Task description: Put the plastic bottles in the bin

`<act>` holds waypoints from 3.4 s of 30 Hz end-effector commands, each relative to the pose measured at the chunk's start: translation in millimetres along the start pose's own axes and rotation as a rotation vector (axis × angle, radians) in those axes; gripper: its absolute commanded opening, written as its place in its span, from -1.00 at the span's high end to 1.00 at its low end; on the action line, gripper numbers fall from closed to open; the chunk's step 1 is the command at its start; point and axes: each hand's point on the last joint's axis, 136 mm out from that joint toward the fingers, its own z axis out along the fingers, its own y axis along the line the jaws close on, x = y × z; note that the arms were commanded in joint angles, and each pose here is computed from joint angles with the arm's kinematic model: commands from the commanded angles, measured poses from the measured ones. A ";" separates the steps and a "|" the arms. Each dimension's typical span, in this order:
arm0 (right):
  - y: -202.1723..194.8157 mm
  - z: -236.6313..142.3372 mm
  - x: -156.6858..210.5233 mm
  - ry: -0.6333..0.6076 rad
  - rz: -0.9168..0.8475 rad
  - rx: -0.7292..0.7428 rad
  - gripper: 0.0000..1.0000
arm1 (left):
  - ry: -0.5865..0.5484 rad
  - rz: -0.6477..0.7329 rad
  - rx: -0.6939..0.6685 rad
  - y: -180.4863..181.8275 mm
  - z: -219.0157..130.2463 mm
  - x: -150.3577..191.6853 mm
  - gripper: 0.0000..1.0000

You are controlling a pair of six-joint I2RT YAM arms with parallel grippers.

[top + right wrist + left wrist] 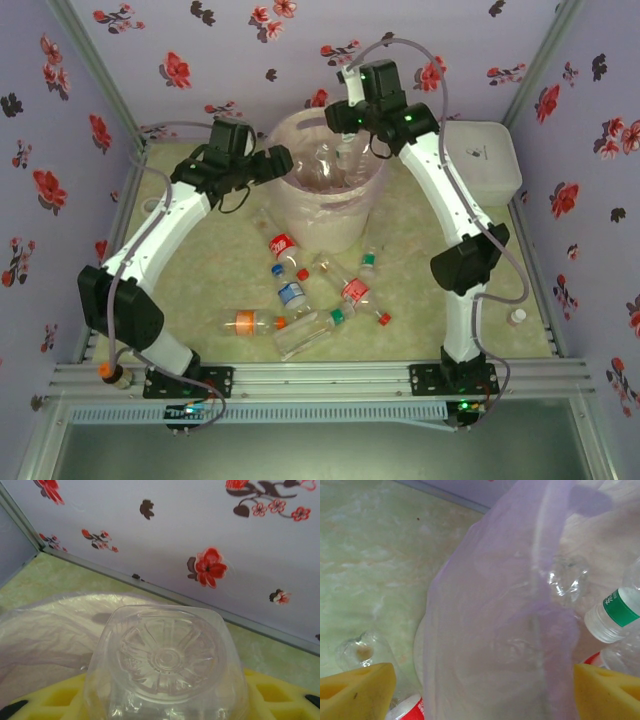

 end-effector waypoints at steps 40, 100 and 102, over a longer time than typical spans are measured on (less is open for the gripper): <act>-129.2 -129.4 77.3 0.087 0.587 0.282 -0.53 | -0.003 0.019 -0.028 5.8 4.5 2.1 -0.75; -93.3 -42.4 354.9 0.497 1.262 0.194 -0.99 | -0.018 -0.009 -0.041 14.4 1.0 1.5 -0.77; -91.6 -48.3 362.3 0.498 1.285 0.228 -0.98 | -0.019 -0.007 -0.041 14.3 -0.6 1.4 -0.77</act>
